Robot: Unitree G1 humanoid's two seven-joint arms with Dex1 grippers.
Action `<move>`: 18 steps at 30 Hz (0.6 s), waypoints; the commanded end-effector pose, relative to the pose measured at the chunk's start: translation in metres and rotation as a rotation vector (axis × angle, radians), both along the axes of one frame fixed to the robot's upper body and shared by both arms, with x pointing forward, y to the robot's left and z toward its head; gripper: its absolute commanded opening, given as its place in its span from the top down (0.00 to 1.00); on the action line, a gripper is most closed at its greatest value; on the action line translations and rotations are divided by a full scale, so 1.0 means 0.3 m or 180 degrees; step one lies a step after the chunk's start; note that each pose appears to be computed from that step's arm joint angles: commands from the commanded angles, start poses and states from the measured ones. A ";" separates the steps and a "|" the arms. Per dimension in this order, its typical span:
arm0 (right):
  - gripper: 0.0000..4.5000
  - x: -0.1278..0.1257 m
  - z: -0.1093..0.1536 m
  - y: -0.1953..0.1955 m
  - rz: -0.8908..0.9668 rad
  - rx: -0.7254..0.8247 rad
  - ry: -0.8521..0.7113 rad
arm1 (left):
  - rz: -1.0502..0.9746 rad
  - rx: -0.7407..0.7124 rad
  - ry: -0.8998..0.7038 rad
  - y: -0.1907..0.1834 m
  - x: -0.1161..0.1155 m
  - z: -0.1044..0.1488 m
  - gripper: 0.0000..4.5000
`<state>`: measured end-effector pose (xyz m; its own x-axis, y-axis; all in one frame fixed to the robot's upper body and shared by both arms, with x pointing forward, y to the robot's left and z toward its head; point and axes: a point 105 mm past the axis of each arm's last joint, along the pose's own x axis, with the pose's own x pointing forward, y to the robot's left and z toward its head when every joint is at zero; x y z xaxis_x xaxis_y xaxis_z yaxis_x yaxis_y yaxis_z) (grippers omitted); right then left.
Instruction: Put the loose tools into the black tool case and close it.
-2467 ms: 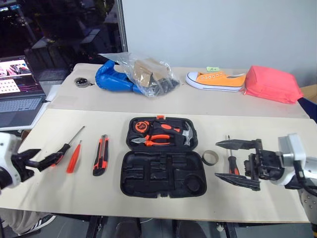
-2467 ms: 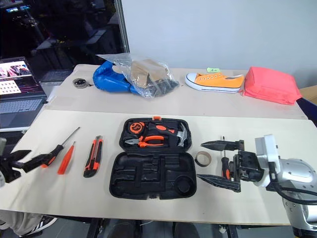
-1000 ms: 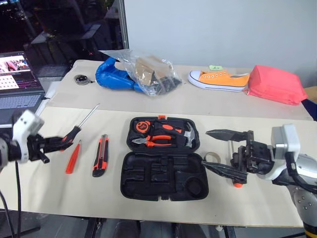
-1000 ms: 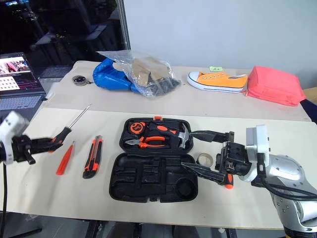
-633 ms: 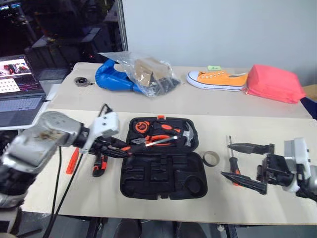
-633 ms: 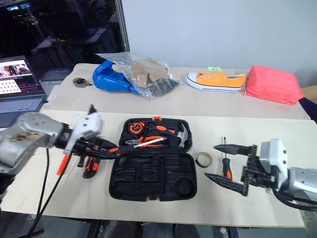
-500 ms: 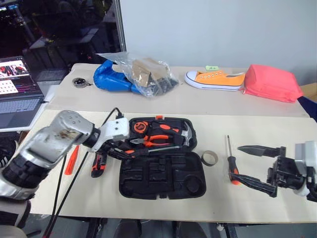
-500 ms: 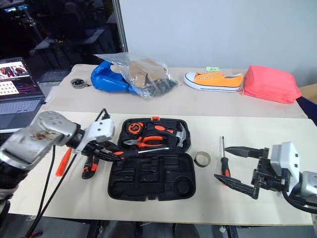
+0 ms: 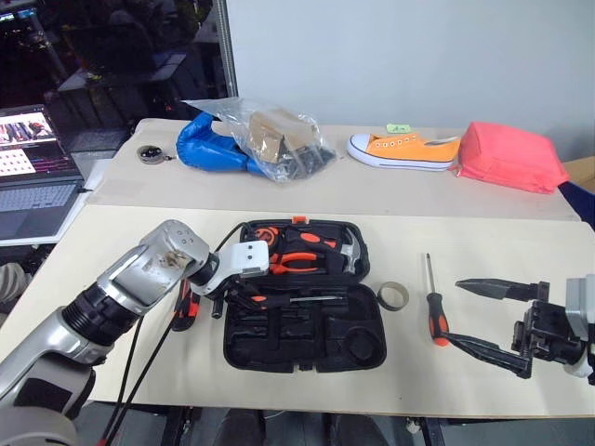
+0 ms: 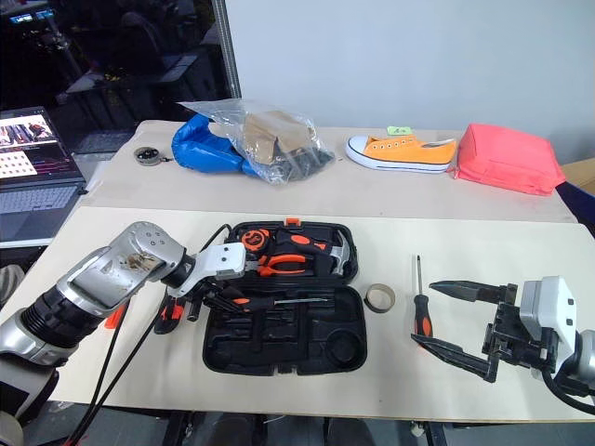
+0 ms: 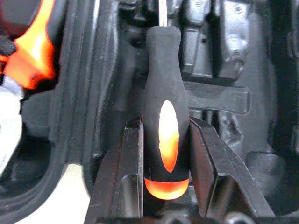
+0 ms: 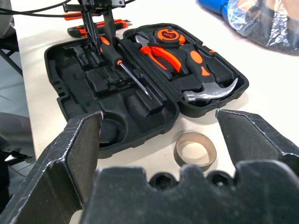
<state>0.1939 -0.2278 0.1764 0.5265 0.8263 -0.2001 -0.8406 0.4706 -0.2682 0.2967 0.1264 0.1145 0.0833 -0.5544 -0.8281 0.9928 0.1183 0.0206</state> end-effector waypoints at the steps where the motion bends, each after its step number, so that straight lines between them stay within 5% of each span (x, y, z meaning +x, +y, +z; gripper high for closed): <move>1: 0.00 -0.003 0.025 -0.007 -0.0001 -0.0027 -0.0161 | -0.0020 0.0087 -0.0153 -0.002 0.033 0.017 0.81; 7: 0.00 -0.007 0.024 -0.008 0.0002 -0.0014 -0.0172 | -0.0205 0.0207 -0.0385 -0.018 0.068 0.015 0.81; 9: 0.00 -0.009 0.022 -0.005 0.0004 -0.0005 -0.0173 | -0.0238 0.0151 -0.0504 -0.023 0.080 0.041 0.58; 13: 0.00 -0.016 0.020 -0.005 -0.0013 0.0013 -0.0169 | -0.0169 -0.0301 -0.0635 -0.025 0.062 0.166 0.30; 18: 0.00 -0.018 0.008 -0.002 -0.0065 0.0070 -0.0155 | -0.0017 -0.0697 -0.0751 -0.002 -0.001 0.214 0.36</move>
